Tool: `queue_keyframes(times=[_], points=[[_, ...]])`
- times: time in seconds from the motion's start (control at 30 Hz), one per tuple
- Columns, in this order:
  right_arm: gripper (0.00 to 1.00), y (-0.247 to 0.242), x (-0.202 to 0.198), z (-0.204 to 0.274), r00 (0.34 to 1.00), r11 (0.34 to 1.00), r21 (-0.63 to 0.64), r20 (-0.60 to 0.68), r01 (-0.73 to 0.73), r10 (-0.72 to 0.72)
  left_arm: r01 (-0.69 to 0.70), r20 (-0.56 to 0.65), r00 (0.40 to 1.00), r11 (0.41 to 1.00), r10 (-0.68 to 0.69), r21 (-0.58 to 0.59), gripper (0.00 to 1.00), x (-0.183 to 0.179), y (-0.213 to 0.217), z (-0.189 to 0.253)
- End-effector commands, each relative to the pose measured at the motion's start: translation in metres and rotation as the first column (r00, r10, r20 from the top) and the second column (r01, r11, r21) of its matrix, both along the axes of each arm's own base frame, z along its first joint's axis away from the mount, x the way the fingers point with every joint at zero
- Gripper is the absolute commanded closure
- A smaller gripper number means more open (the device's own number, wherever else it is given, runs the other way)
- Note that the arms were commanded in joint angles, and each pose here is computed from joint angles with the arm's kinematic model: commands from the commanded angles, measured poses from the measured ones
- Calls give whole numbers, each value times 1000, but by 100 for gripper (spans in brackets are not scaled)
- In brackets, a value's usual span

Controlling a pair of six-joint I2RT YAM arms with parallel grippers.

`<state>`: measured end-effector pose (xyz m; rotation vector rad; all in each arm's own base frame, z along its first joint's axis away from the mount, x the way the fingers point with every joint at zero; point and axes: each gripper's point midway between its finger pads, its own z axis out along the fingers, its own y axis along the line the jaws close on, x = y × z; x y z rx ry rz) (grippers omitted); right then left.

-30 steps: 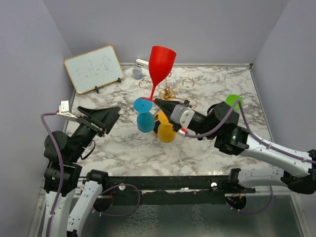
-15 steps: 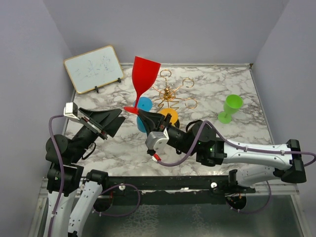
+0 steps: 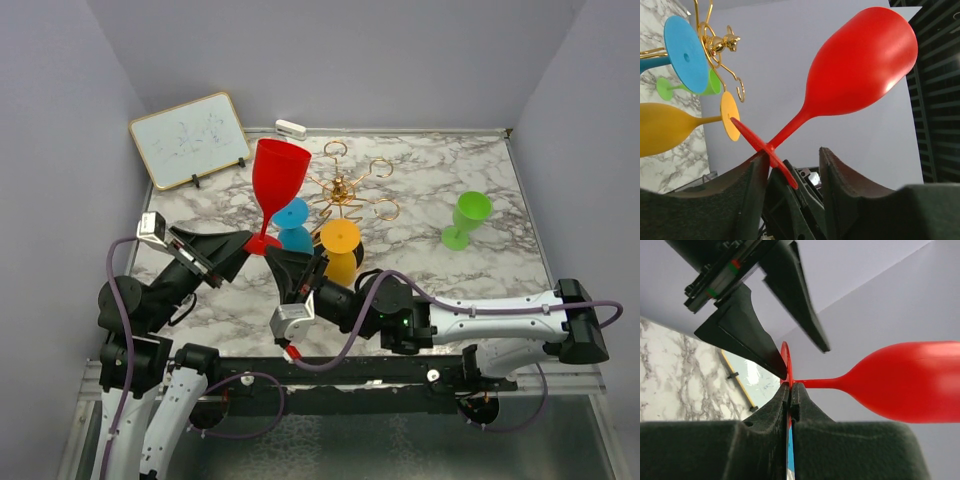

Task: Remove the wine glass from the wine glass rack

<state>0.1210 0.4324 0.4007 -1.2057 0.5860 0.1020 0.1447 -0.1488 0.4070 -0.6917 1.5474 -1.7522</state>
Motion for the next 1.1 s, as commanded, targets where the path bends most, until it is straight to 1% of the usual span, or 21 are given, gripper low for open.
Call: queue_keyframes(times=[0.0,0.07,0.13,0.3,0.47,0.57,0.6,0.63,0.67,0.73,0.8,0.83,0.9,1.07], points=[[99,-3,-2,2,999,999,25,29,34,-35,36,-34,999,994,-39,-98,63,-11,0,10],[99,-4,-3,-1,999,999,25,29,36,-37,38,-36,998,994,-41,-101,80,-10,0,7],[99,-5,-4,-2,999,999,24,26,38,-38,39,-42,998,994,-44,-99,91,-9,-1,3],[99,-13,-6,-1,998,998,28,22,54,-54,35,-33,999,995,-38,-91,100,-7,-1,-4],[98,-27,-11,6,998,997,45,2,58,-59,26,16,1000,999,-25,-33,100,-3,-2,-7],[92,-35,-14,7,997,996,47,-19,71,-71,8,56,998,1000,-9,24,100,1,-2,-8],[87,-37,-15,7,997,996,44,-24,78,-77,-2,70,998,999,-1,42,100,1,-2,-9],[81,-39,-18,8,997,996,46,-28,72,-71,-13,80,997,998,8,58,100,2,-1,-10],[75,-44,-16,8,995,994,47,-40,96,-95,-28,94,995,997,21,70,100,4,1,-10],[69,-50,-17,8,993,993,49,-61,107,-104,-53,106,993,994,43,92,100,6,3,-13],[57,-56,-19,8,990,992,49,-89,116,-111,-67,124,991,993,54,99,100,7,4,-14],[54,-58,-20,8,988,992,48,-103,118,-113,-73,125,990,992,61,101,100,8,5,-15],[54,-64,-22,9,985,992,45,-127,122,-115,-87,134,988,990,72,109,100,9,6,-17],[54,-93,-10,15,941,976,64,-286,208,-182,-149,187,975,977,119,150,100,9,13,-17]])
